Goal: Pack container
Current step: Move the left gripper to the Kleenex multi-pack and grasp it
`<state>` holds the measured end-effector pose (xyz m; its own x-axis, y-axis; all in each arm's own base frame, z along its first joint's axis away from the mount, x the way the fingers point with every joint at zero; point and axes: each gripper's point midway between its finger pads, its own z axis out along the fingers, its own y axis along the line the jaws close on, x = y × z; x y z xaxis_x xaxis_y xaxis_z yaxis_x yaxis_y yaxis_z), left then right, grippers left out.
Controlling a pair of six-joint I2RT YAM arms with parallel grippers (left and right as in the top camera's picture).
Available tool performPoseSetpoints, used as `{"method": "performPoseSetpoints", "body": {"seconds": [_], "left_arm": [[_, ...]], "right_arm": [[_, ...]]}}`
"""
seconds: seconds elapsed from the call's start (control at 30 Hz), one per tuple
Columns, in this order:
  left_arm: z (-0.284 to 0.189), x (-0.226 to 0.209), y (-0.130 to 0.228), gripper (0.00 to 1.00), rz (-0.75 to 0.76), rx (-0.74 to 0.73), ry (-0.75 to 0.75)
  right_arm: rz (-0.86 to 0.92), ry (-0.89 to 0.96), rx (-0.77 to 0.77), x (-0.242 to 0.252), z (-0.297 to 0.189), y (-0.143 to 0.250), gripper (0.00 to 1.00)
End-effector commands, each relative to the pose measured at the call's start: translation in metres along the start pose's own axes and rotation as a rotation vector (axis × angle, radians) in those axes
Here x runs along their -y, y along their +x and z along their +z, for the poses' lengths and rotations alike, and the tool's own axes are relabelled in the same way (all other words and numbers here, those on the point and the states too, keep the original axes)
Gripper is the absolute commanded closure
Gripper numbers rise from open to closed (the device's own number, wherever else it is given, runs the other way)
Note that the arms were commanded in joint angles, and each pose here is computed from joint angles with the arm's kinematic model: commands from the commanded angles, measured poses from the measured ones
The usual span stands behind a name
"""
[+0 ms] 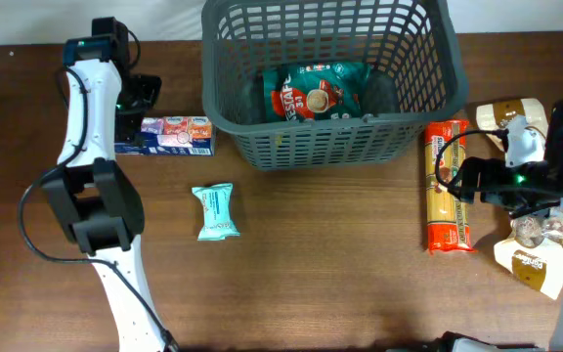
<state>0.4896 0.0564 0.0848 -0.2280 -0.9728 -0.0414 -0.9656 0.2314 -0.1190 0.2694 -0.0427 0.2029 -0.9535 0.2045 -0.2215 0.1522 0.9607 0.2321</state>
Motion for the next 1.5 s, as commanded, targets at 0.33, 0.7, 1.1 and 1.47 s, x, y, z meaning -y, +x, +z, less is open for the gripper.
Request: {"method": "performPoseSetpoints", "body": {"seconds": [0.33,0.7,1.1,1.47], "left_arm": [[0.058,-0.015,-0.007,0.01,-0.077,0.014,-0.124],[0.087,-0.025,-0.003,0.48,-0.008,-0.013,-0.184],[0.029,-0.003,-0.019,0.98,0.403,-0.124,-0.015],[-0.209,0.063,-0.005,0.98,0.914,0.198,0.633]], "right_arm": [[-0.003,-0.011,0.01,-0.001,-0.004,-0.003,0.01],[-0.003,-0.011,0.009,-0.001,-0.004,-0.002,0.01],[-0.005,-0.011,0.016,-0.001,-0.004,-0.004,0.01],[-0.005,-0.011,0.016,-0.001,-0.004,-0.004,0.01]]}}
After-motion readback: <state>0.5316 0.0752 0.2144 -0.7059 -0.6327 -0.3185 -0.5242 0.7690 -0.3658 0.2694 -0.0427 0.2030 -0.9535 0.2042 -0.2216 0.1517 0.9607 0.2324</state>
